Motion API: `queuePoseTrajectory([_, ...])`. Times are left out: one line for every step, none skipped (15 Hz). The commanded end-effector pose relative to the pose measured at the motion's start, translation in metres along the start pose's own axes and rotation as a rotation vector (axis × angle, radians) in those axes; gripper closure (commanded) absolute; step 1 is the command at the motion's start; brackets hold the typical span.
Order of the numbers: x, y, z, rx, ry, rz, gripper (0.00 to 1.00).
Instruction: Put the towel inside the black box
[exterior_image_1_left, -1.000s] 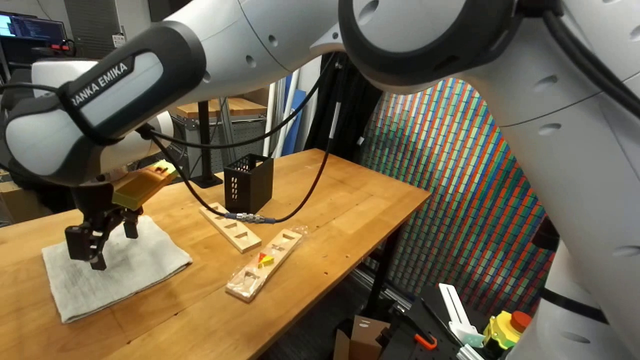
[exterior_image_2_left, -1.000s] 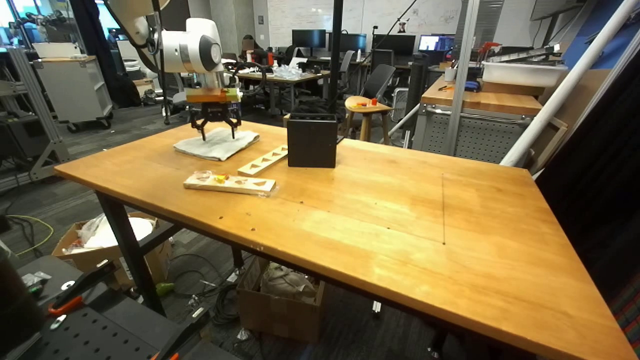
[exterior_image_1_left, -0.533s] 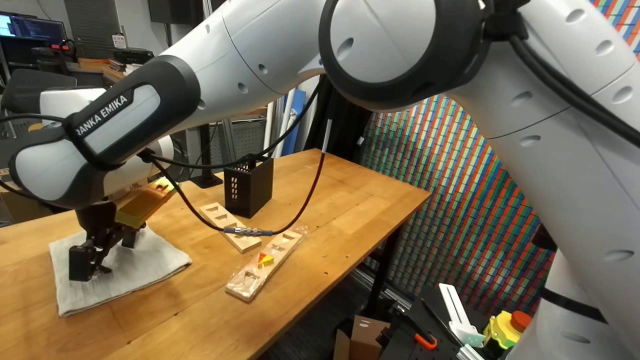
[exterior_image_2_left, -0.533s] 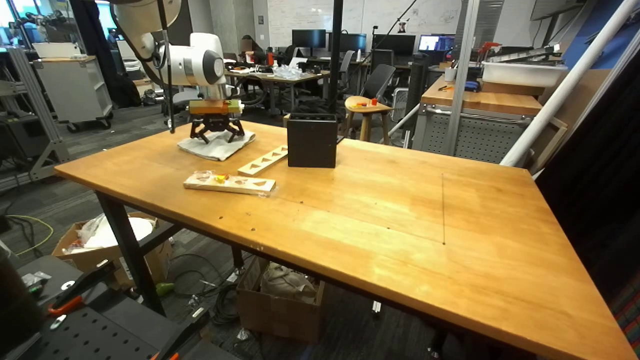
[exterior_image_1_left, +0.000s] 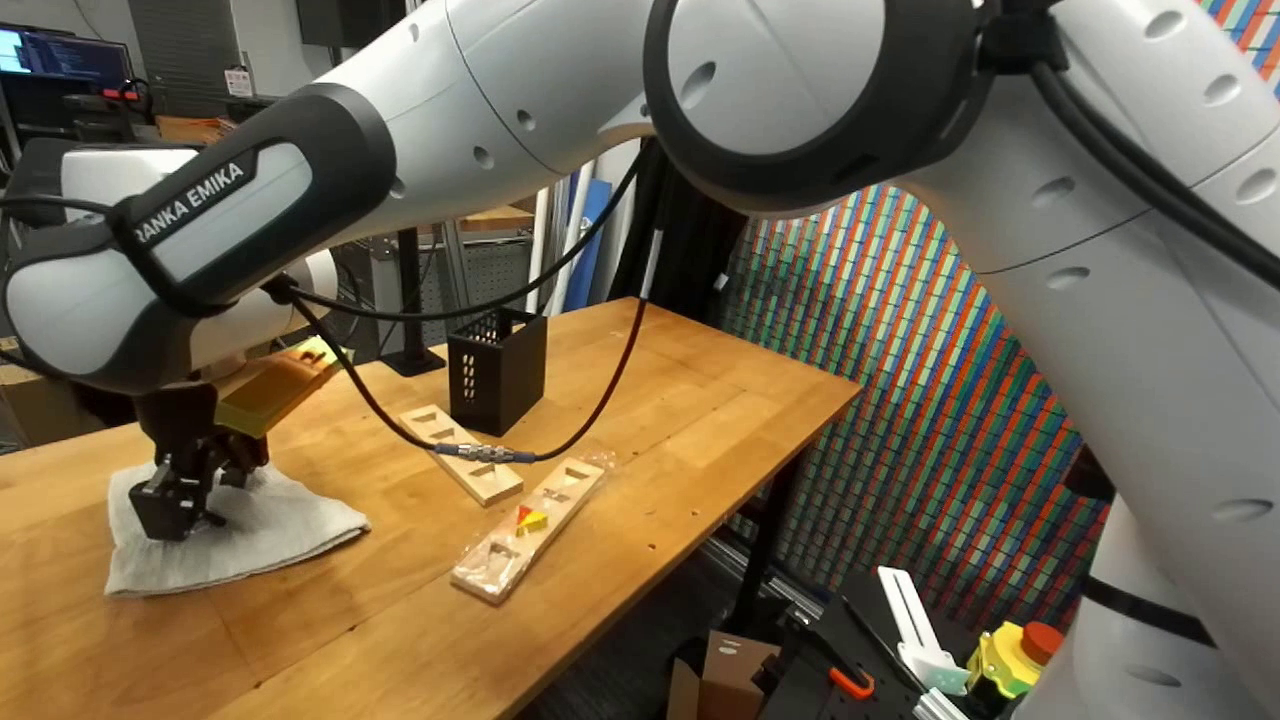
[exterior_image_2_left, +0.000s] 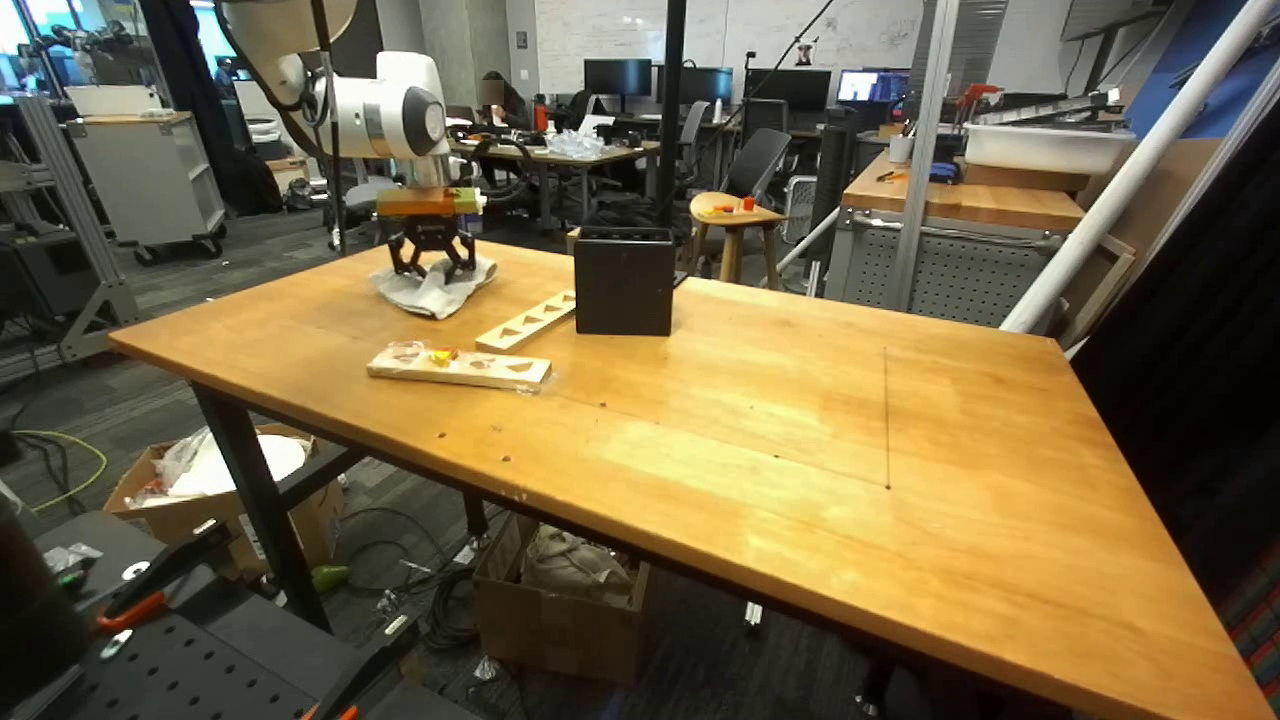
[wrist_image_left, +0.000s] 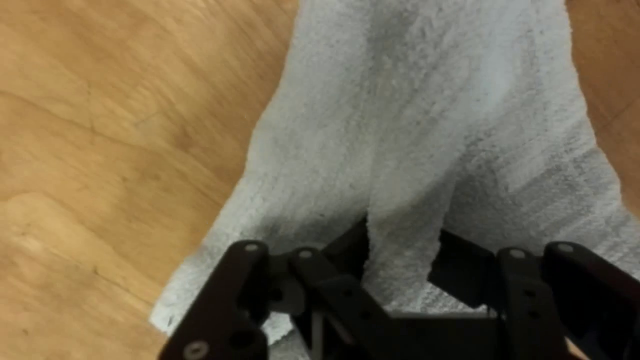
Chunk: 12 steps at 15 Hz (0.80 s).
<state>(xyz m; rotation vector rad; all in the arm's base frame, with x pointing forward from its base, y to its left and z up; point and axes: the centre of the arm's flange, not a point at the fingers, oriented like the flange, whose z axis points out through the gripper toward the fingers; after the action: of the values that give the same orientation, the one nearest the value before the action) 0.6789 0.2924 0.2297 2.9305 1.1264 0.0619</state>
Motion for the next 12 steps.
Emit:
queuePoseTrajectory([0.004,0.002,-0.038,-0.009,0.005,-0.002,1.0])
queuePoseTrajectory([0.002,0.002,-0.046,-0.013,0.006,-0.001,0.96])
queuePoseTrajectory([0.0,0.002,-0.057,-0.017,0.007,0.004,0.96])
queuePoseTrajectory([-0.002,0.003,-0.065,-0.022,0.006,0.007,0.96])
queuePoseTrajectory([-0.006,0.002,-0.077,-0.024,0.005,0.011,0.96])
queuePoseTrajectory([-0.008,0.004,-0.086,-0.029,0.002,0.015,0.96])
queuePoseTrajectory([-0.012,0.007,-0.096,-0.033,-0.004,0.02,0.96])
queuePoseTrajectory([-0.017,0.01,-0.107,-0.037,-0.01,0.025,0.96])
queuePoseTrajectory([-0.022,0.013,-0.119,-0.042,-0.016,0.027,0.96])
queuePoseTrajectory([-0.029,0.019,-0.13,-0.049,-0.022,0.032,0.96])
queuePoseTrajectory([-0.036,0.025,-0.141,-0.053,-0.025,0.037,0.96])
queuePoseTrajectory([-0.045,0.035,-0.152,-0.054,-0.033,0.042,0.96])
